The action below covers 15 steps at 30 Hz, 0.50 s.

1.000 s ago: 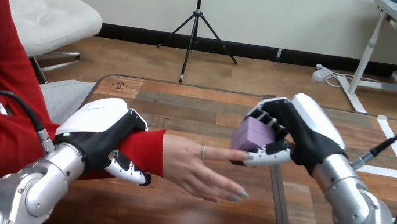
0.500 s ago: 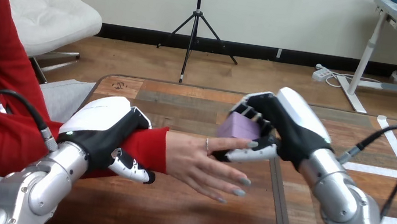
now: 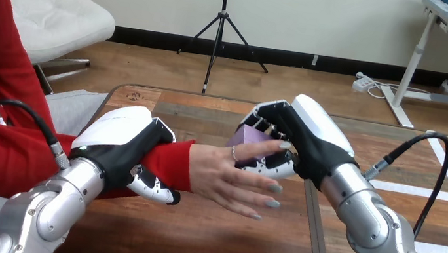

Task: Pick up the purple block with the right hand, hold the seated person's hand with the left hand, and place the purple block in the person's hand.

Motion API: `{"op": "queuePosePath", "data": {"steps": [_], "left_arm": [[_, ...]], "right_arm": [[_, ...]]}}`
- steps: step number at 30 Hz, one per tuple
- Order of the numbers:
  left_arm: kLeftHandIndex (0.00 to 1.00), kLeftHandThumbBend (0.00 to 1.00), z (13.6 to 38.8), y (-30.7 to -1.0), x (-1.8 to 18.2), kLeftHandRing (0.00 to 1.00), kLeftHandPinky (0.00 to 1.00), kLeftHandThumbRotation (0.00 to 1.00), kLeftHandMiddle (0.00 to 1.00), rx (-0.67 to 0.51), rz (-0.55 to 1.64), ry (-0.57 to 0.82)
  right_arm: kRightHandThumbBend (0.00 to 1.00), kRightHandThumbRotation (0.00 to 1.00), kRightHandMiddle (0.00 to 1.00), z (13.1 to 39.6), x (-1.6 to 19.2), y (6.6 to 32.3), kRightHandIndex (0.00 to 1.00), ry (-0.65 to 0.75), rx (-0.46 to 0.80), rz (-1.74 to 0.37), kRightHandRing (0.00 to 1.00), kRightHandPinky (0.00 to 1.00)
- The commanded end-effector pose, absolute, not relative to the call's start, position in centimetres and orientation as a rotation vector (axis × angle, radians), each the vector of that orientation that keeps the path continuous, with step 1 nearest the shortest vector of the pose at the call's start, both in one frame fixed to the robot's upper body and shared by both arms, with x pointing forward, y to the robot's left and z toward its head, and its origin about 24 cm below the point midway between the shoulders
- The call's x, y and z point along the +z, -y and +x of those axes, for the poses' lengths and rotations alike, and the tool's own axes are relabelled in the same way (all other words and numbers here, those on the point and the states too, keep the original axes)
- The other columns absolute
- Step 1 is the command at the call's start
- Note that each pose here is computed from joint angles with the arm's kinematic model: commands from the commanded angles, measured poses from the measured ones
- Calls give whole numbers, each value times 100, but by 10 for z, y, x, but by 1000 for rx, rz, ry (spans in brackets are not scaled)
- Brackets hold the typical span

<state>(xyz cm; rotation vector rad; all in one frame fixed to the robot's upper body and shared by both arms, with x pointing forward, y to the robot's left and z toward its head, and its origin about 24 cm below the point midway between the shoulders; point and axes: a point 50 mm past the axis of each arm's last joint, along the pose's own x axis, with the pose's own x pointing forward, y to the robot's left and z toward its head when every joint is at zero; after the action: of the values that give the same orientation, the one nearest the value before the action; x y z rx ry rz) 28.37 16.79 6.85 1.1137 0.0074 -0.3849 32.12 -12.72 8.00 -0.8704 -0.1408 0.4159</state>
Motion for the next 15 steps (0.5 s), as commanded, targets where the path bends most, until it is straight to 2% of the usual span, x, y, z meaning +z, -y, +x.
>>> {"op": "queuePosePath", "data": {"steps": [1,15], "left_arm": [[36,67,304,-125,157,28,21,0,34,-288,1029,435],[35,66,304,-127,160,27,21,0,33,-262,1017,463]], "right_arm": [[62,0,38,332,163,88,46,471,424,-900,29,24],[62,0,39,325,163,80,46,482,465,-899,30,24]]}}
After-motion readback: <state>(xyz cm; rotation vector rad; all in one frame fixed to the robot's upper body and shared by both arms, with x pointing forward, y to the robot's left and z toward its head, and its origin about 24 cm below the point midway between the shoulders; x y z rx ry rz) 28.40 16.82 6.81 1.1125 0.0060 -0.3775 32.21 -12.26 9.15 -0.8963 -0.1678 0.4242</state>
